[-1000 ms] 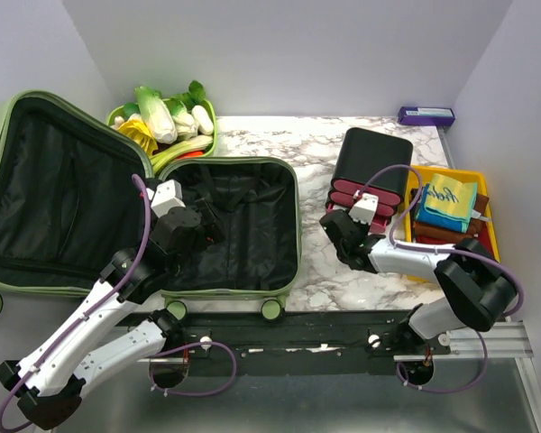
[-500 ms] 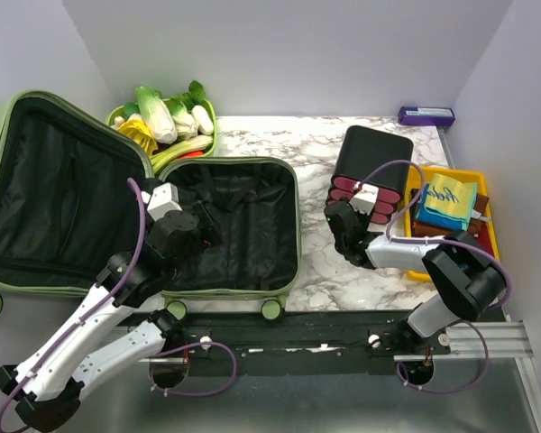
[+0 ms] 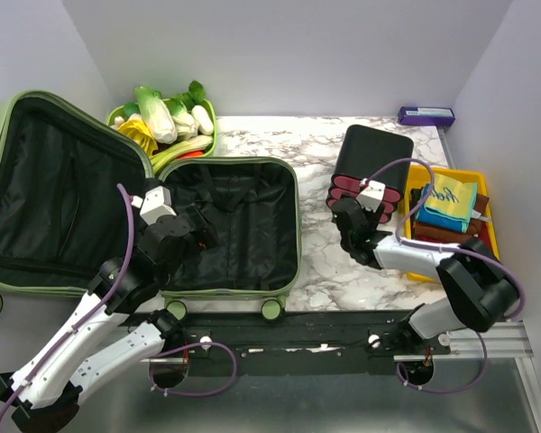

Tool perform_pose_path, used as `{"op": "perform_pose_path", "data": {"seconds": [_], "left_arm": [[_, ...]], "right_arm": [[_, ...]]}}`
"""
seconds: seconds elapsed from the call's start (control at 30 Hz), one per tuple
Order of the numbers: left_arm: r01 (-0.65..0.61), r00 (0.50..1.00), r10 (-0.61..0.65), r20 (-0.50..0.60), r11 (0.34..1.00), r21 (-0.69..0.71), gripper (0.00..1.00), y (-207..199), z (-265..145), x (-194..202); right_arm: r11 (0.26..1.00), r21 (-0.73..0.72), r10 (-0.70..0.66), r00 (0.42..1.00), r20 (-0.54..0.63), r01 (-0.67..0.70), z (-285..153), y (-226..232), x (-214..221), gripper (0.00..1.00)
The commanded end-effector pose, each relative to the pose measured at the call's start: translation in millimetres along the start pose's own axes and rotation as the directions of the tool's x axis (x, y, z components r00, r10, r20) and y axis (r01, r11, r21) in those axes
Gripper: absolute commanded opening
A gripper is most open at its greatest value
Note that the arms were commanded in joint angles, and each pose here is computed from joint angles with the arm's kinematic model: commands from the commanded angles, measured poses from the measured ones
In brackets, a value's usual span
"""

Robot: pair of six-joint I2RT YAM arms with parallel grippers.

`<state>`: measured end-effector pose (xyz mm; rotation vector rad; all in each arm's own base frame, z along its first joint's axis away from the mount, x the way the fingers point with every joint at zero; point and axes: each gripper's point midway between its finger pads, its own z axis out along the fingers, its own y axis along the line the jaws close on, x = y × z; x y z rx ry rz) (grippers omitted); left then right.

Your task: Open, take out, and arrange the luggage

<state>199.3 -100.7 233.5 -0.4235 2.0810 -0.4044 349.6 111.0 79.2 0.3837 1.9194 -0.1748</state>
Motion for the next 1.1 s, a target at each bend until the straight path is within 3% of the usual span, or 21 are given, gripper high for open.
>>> {"op": "perform_pose_path", "data": {"seconds": [0.0, 0.23, 0.33, 0.4, 0.53, 0.63, 0.73, 1.07], "left_arm": [[0.004, 1.000, -0.003, 0.012, 0.999, -0.042, 0.99, 12, -1, 1], [0.017, 1.000, -0.016, 0.020, 0.999, -0.046, 0.99, 16, -5, -1], [0.014, 1.000, -0.013, 0.019, 0.998, -0.059, 0.99, 18, -5, -1], [0.019, 1.000, -0.018, 0.022, 0.997, -0.073, 0.99, 20, -5, -1], [0.024, 1.000, -0.023, 0.017, 0.997, -0.067, 0.99, 19, -4, 1], [0.030, 0.999, -0.029, 0.013, 0.998, -0.053, 0.99, 16, -4, 1], [0.031, 1.000, -0.030, 0.009, 0.998, -0.056, 0.99, 16, -4, 1], [0.044, 0.999, -0.043, 0.015, 0.996, -0.074, 0.99, 24, -9, 1]], "right_arm": [[0.996, -0.045, -0.076, 0.990, -0.117, 0.071, -18, -13, 17, 0.78], [0.956, -0.288, -0.146, 0.937, -0.318, 0.052, -68, -9, 48, 0.82], [0.897, -0.441, -0.169, 0.946, -0.275, 0.032, -94, 4, 20, 0.86], [0.860, -0.510, -0.136, 0.967, -0.216, 0.008, -114, 11, -15, 1.00], [0.832, -0.552, -0.015, 0.993, -0.115, -0.051, -139, 8, -76, 1.00], [0.783, -0.622, -0.024, 1.000, 0.003, 0.021, -160, 5, -107, 1.00], [0.781, -0.624, 0.012, 0.998, 0.064, 0.031, -173, -8, -130, 1.00], [0.773, -0.633, 0.040, 0.992, 0.121, 0.046, -188, -28, -139, 1.00]]}}
